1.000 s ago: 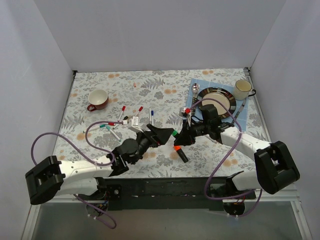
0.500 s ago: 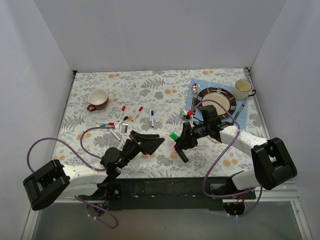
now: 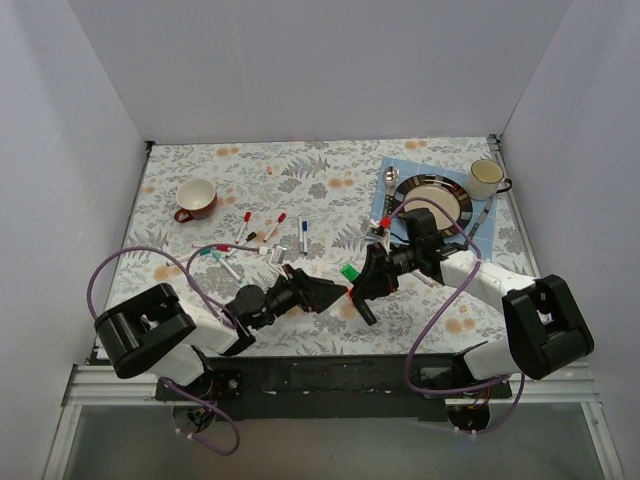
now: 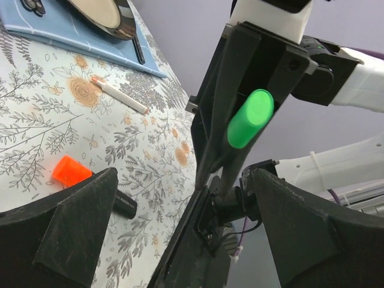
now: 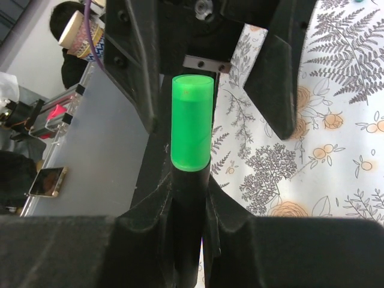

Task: Open the pen caps

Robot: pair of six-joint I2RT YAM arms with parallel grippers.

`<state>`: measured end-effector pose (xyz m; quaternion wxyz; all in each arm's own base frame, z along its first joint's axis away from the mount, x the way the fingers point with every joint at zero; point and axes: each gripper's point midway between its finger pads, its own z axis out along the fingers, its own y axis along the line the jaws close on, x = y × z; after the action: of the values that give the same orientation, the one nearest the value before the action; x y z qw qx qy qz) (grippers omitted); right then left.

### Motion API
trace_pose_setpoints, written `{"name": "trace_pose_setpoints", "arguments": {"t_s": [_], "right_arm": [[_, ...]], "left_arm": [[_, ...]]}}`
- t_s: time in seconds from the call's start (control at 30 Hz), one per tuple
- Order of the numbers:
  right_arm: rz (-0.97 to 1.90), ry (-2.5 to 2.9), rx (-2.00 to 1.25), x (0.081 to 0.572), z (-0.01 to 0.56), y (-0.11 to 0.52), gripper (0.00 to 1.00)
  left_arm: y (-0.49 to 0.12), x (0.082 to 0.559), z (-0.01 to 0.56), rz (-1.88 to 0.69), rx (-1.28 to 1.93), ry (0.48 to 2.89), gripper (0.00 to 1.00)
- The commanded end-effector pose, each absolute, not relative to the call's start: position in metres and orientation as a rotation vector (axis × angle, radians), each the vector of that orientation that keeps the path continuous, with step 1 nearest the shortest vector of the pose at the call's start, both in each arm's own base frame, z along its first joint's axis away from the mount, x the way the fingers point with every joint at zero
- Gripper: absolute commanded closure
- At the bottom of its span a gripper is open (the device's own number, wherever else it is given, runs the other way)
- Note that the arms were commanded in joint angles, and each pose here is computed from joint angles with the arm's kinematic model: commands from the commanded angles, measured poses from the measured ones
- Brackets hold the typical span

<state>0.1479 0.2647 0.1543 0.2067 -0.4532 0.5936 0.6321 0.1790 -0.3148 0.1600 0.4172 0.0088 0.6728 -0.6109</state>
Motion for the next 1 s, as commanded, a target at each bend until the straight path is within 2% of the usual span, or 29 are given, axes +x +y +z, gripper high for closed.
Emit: {"name": "trace_pose_setpoints", "arguments": {"t_s": [0.0, 0.3, 0.6, 0.97], "right_arm": [[1.823, 1.576, -1.284, 0.147, 0.167, 0.266, 0.99], [1.843, 1.598, -1.273, 0.148, 0.163, 0.267, 0.99], [1.83, 1.597, -1.259, 0.154, 0.165, 0.264, 0.99], [1.871, 1.553, -1.27, 0.15, 0.169, 0.261, 0.99]], "left_arm": [[-0.324, 0.18, 0.233, -1.651, 0.104, 1.358, 0.06], [-0.331, 0.176, 0.245, -1.706, 0.161, 1.247, 0.12], [-0.316, 0.168, 0.277, -1.665, 0.188, 1.162, 0.12], [-0.331, 0.179, 0.275, -1.657, 0.184, 1.19, 0.14]]}}
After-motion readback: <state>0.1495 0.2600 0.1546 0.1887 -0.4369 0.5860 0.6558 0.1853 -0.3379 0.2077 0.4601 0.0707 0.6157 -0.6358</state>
